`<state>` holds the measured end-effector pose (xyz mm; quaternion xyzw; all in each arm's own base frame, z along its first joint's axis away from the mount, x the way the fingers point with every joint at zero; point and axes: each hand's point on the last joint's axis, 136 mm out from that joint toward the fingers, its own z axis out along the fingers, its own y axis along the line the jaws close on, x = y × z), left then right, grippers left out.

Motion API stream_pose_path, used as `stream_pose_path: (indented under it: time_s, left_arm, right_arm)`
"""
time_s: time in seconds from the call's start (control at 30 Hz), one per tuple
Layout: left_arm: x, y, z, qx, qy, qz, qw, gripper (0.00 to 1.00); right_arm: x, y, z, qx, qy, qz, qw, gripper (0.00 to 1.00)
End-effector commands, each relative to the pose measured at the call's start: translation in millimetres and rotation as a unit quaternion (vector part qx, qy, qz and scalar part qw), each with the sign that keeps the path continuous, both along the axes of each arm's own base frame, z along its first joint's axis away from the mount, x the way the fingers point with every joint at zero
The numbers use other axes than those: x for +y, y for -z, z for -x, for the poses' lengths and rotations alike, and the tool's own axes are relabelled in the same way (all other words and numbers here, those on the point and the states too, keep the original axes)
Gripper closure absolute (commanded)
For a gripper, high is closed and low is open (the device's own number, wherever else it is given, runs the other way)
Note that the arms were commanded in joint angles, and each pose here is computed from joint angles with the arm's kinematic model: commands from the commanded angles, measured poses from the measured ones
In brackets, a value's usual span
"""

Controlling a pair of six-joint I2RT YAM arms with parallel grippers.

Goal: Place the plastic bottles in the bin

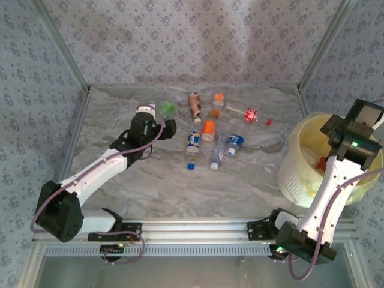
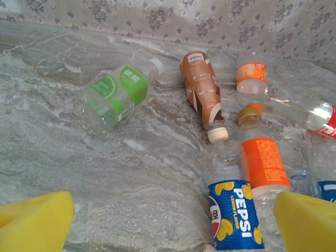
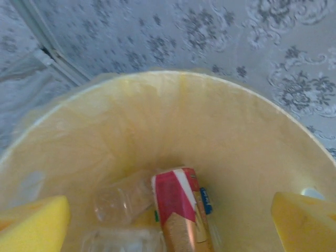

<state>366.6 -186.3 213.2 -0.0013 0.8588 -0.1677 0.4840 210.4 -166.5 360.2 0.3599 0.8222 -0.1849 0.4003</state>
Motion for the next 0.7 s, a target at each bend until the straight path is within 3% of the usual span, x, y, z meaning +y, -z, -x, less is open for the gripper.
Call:
stream_pose_path:
  time_s: [0.0,0.17,0.33,0.47,0.57,0.67]
  left_arm:
    - [3,-10,-5,0.002,-0.012,0.010,1.000,0.02]
    - [8,-6,-4,0.012,-0.022,0.010,1.000,0.02]
    - [14,0,-1,0.022,-0.034,0.014,0.999,0.02]
    - [21,2,1,0.025,-0.045,0.017,0.998,0.02]
    - [29,3,3,0.028,-0.061,0.021,0.998,0.02]
    - [34,2,5,0.026,-0.067,0.024,0.997,0.02]
  right_arm:
    - [20,-18,-12,-0.058,-0.034,-0.001,0.998,0.00]
    - [83,-51,-41,-0.134,-0.169,-0.022,0.976,0.00]
    - [168,-69,-69,-0.182,-0.333,-0.060,0.923,0.00]
    - [232,-57,-88,-0.153,-0.442,-0.079,0.881,0.00]
    - [265,-32,-103,-0.105,-0.475,-0.066,0.872,0.00]
    - [282,4,-119,-0.044,-0.443,-0.046,0.894,0.00]
